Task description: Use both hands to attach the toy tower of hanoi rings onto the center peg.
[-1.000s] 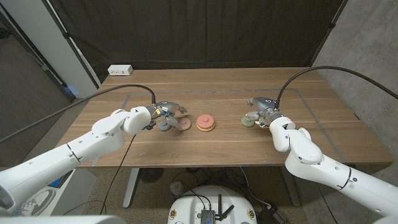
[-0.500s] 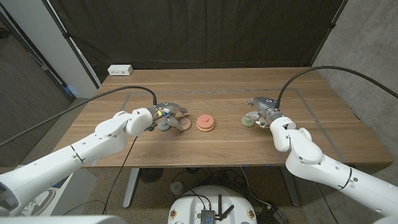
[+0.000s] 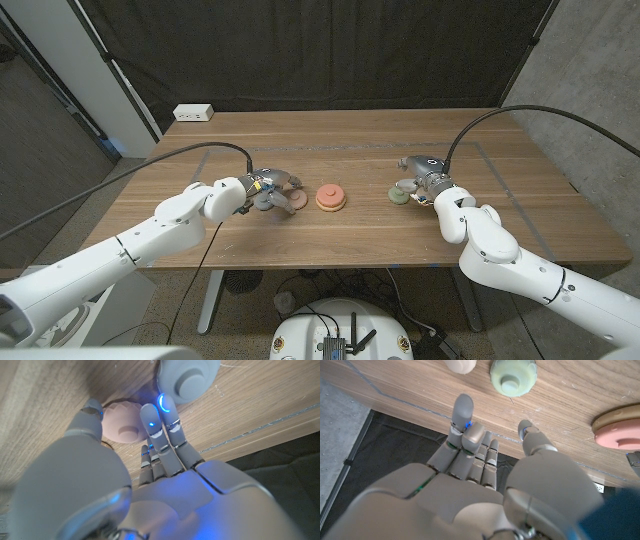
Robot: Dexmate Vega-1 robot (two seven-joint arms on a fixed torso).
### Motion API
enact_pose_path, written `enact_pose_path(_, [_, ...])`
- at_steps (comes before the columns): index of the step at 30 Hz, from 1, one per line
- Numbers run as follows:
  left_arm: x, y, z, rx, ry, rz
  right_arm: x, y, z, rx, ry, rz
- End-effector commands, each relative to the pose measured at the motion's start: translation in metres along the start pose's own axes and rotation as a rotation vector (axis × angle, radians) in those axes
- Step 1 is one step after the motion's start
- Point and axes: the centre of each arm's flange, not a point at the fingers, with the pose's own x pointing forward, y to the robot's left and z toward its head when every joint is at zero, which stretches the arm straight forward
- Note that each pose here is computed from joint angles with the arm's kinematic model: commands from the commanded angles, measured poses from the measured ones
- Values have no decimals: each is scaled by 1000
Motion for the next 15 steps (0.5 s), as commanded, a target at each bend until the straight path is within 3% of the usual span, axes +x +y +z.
enact_pose_path(1, [0,-5,-1,5,13,18,2,1,1,0,-2,7])
enact_pose_path(15, [2,-10,-3,-6,20,9,1,2,0,0,-1,9])
